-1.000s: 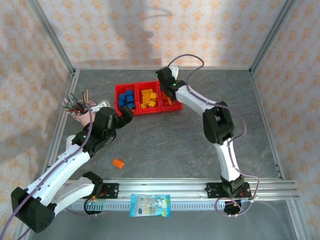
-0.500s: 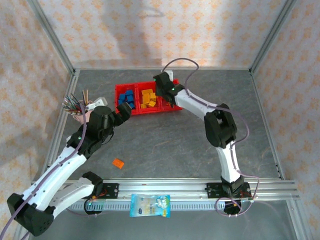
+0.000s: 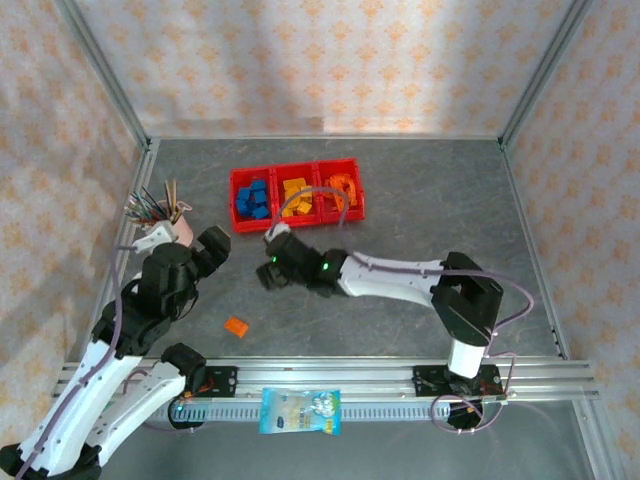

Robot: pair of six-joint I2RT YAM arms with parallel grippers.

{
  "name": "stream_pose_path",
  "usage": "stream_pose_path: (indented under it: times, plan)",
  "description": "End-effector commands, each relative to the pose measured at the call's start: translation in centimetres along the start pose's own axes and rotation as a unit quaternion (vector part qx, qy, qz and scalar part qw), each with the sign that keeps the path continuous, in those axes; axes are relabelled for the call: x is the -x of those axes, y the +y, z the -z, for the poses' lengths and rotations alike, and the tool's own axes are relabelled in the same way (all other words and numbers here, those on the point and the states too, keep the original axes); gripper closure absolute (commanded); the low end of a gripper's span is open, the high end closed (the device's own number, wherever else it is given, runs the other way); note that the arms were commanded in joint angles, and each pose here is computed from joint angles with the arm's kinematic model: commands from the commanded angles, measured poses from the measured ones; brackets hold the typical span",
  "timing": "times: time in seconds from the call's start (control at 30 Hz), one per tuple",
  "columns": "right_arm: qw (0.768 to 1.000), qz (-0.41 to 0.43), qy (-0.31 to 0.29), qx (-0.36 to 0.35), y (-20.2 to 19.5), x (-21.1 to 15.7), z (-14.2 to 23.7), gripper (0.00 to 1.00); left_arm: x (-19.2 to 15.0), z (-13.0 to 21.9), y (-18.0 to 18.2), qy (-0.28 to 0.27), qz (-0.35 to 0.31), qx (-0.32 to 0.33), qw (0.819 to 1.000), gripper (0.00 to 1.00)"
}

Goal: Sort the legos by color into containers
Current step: Pick up the lego from the bottom-left of the table, then place the lego in the container.

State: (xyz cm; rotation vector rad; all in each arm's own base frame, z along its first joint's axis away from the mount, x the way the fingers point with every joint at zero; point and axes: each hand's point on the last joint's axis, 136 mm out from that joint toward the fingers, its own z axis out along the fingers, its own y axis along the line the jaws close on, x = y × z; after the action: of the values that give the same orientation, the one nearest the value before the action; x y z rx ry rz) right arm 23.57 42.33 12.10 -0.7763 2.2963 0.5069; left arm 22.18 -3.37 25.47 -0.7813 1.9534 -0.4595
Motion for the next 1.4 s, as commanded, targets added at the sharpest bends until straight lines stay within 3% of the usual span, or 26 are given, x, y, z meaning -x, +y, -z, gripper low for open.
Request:
stream_pose_path:
  times: [0.0,0.23,0.5,0.8,0.97,1.07,1.23,1.37]
  plan:
    - [0.997,0.039,0.010,0.069,4.2,-2.1,0.0,0.22,0.3,1.4,3.1,-0.014,0.016,0.050,0.999,0.01]
    - [0.987,0.099,0.031,0.126,10.7,-5.5,-1.1,0.18,0.7,2.7,4.3,-0.021,0.025,0.070,0.997,0.01]
    - [0.981,0.143,0.048,0.120,13.5,-7.1,-4.5,0.19,0.8,2.7,4.5,-0.024,0.025,0.077,0.996,0.01]
    - [0.980,0.165,0.067,0.090,13.1,-8.3,-6.7,0.43,0.7,2.2,4.2,-0.022,0.023,0.074,0.997,0.01]
    - [0.983,0.161,0.051,0.076,12.5,-7.4,-6.0,0.64,0.4,1.7,3.7,-0.015,0.020,0.068,0.997,0.01]
    - [0.986,0.144,0.039,0.079,12.2,-6.2,-5.1,0.71,0.3,1.4,3.5,-0.013,0.018,0.066,0.998,0.01]
    - [0.991,0.101,0.004,0.085,10.5,-3.0,-2.2,0.74,0.7,1.1,2.6,-0.013,0.011,0.059,0.998,0.01]
    - [0.997,0.054,-0.019,0.054,5.9,0.1,-0.2,0.74,1.2,0.6,0.9,-0.017,0.008,0.038,0.999,0.01]
